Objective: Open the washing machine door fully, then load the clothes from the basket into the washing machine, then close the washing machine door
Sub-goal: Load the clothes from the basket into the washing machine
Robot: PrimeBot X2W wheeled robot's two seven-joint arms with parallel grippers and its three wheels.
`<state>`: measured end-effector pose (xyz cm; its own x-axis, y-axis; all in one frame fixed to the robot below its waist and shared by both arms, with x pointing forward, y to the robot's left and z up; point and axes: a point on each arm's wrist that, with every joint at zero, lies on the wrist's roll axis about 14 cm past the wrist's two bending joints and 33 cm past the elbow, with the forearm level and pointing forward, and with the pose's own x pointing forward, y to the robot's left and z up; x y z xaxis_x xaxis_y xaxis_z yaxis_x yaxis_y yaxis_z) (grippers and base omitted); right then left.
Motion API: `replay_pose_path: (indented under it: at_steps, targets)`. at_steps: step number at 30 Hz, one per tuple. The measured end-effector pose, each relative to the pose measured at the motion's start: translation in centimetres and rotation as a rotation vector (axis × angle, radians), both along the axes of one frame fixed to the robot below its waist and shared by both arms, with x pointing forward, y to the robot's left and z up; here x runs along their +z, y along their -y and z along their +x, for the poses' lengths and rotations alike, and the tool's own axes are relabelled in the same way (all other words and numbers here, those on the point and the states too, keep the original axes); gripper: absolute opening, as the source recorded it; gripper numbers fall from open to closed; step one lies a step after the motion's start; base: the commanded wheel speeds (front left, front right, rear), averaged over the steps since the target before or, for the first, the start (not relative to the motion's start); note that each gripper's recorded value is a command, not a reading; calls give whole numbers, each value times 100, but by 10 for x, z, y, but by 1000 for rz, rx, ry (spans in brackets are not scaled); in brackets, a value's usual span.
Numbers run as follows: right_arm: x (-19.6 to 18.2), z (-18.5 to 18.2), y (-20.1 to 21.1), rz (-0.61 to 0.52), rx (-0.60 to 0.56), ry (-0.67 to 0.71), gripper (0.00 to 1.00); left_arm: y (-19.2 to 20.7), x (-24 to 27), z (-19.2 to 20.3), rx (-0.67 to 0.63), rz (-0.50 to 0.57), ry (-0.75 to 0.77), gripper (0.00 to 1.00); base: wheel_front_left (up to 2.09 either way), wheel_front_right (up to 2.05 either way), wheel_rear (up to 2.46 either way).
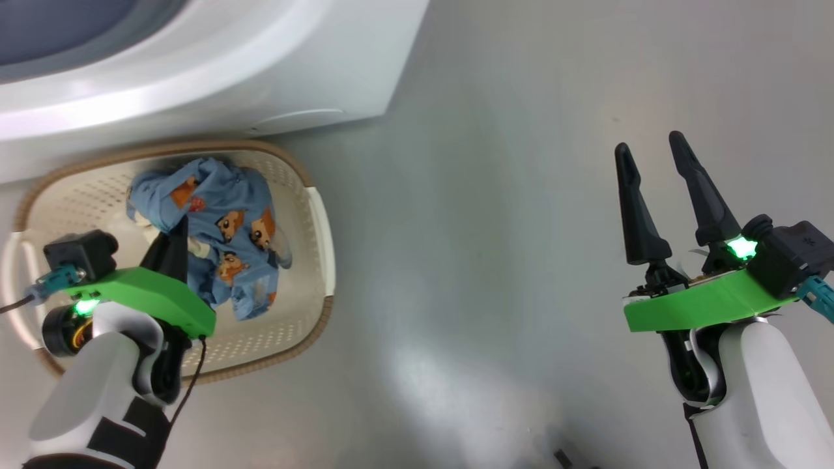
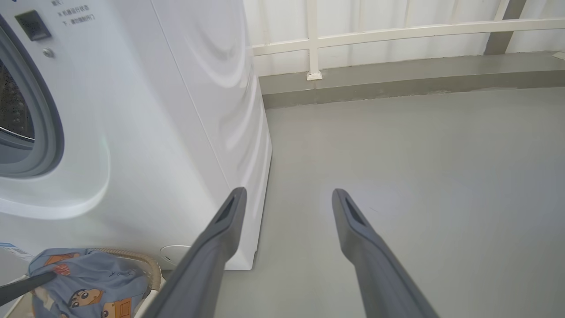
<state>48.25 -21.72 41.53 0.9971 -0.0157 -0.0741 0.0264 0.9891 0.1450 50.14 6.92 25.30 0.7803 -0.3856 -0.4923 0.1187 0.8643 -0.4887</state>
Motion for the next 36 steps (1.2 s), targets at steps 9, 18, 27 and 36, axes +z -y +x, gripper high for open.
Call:
replay_pose_path:
  at_steps: [9, 18, 27, 36]
  targets:
    - [14, -4, -10, 1, 42, 26, 100, -23, 54, 4, 52, 26, 153, 0, 0, 0, 0]
    - [29, -20, -12, -4, 58, 39, 100, -44, 104, -9, 99, 55, 285, 0, 0, 0, 0]
    - [39, -49, -11, -14, 67, 36, 100, -68, 162, -40, 152, 94, 430, 0, 0, 0, 0]
    - [55, -74, -16, -22, 93, 58, 100, -95, 203, -85, 216, 140, 527, 0, 0, 0, 0]
